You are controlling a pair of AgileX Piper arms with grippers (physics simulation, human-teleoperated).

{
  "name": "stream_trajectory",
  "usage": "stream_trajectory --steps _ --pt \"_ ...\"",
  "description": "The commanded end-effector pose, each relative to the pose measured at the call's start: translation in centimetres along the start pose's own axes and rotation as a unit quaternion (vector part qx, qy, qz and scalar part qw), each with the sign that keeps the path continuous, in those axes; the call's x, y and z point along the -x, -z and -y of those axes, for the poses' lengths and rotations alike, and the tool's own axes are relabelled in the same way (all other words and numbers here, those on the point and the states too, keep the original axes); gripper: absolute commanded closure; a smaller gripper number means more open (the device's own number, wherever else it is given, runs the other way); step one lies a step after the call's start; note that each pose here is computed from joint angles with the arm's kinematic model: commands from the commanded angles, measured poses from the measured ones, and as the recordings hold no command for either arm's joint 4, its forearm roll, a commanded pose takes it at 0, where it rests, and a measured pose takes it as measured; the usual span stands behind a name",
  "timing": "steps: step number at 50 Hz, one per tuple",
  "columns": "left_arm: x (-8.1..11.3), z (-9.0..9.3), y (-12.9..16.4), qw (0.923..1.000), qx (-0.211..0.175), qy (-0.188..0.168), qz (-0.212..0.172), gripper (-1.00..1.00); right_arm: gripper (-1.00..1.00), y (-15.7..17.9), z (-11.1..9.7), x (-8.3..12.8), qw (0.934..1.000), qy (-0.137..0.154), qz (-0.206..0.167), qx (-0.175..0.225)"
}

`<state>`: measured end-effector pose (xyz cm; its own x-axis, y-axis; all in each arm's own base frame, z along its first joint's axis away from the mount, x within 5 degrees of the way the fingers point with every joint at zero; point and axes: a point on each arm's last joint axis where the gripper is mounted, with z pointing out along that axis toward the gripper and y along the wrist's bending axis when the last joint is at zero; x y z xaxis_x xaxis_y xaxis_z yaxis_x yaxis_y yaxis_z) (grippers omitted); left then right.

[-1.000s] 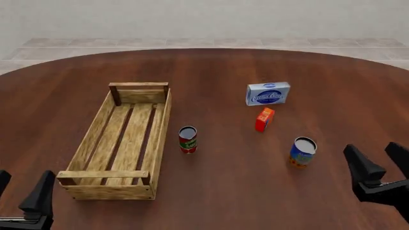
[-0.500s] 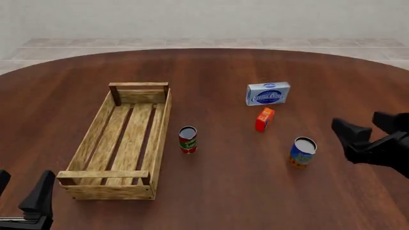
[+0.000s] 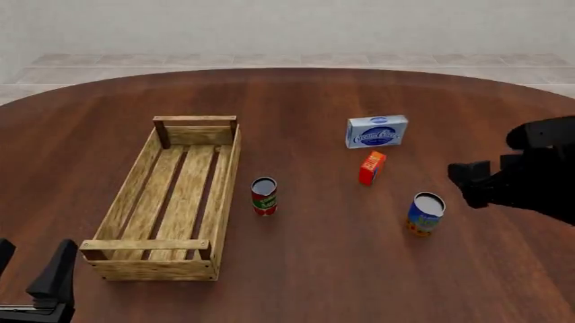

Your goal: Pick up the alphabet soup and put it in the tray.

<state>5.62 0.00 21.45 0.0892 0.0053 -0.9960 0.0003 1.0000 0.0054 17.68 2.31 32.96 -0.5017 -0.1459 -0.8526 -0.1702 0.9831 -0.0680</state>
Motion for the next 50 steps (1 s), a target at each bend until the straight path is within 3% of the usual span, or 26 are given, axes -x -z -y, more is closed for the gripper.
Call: stream_trajectory --steps 1,6,28,50 --pt "0.0 0.0 0.0 1.0 0.0 0.0 0.0 -1.0 -1.0 -1.4 0.1 1.0 0.9992 -0.004 -0.039 0.002" --pt "0.1 0.0 0.0 1.0 0.0 0.0 0.0 -1.0 -1.0 -2.2 0.0 1.1 0.9982 -0.025 -0.055 0.004" --pt "0.0 0.0 0.0 1.0 0.0 0.0 0.0 -1.0 -1.0 -4.9 0.7 2.1 0.9972 -0.043 -0.061 -0.006" --pt "-0.1 0.0 0.0 1.0 0.0 0.0 0.0 -1.0 -1.0 -8.3 1.6 0.8 0.9953 -0.053 -0.078 -0.021"
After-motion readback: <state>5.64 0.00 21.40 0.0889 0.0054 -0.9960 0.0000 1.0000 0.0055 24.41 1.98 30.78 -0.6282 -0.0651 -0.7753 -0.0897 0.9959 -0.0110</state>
